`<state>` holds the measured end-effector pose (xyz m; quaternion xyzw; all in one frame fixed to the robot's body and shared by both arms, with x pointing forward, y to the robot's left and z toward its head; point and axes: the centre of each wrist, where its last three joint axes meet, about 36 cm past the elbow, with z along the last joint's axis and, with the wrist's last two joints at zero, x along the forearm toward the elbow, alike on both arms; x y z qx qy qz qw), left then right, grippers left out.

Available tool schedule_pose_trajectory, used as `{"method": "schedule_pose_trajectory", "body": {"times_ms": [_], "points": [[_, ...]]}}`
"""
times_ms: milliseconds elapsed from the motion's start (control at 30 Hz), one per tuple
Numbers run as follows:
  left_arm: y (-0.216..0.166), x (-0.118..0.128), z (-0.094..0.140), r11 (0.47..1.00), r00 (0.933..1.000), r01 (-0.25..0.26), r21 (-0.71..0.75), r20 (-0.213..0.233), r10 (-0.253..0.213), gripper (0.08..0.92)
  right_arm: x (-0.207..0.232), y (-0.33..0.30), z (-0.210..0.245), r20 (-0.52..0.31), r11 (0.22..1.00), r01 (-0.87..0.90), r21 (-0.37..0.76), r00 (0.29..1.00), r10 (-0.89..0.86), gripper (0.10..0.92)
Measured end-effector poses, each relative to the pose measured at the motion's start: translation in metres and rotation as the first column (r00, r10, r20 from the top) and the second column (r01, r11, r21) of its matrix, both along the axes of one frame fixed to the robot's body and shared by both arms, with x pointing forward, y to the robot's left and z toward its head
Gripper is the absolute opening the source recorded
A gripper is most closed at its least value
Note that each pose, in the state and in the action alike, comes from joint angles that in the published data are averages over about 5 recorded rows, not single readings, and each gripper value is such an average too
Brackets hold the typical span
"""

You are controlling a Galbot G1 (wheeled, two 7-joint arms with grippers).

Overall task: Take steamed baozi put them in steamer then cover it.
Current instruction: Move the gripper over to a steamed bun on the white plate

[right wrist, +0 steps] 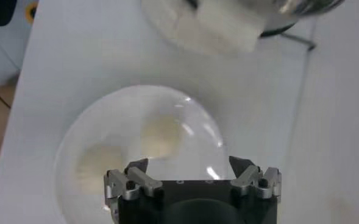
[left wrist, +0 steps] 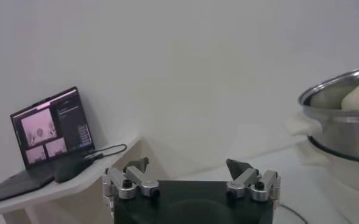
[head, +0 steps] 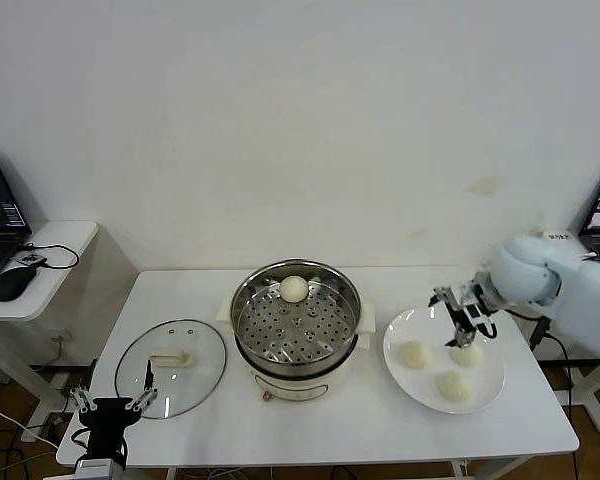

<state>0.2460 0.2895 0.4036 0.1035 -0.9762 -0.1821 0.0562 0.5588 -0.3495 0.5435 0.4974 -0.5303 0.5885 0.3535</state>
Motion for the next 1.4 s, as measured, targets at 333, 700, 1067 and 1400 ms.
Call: {"method": "schedule_pose_trajectory", "body": {"times_ms": [333,700,1067,1400], "points": [[0.002,-0.001,-0.002,1.000,0.9999,-0.008,0.000,-0.006,0.008,0.823,0.006,0.002,-0.047,-0.030,1.000,0.027,-0.002,0.999,-0.027,0.823],[0.005,0.000,-0.004,1.000,0.9998,-0.017,0.007,-0.007,0.017,0.823,0.023,0.021,-0.077,-0.022,1.000,0.027,0.008,0.999,-0.027,0.822],[0.005,0.001,-0.009,1.000,0.9996,-0.025,-0.001,-0.014,0.025,0.823,0.030,0.029,-0.095,-0.031,0.999,0.040,-0.003,0.999,-0.040,0.722],[0.005,0.002,-0.008,1.000,0.9996,-0.025,-0.001,-0.010,0.025,0.823,0.034,0.028,-0.082,-0.032,0.999,0.046,0.006,0.998,-0.045,0.613]]}}
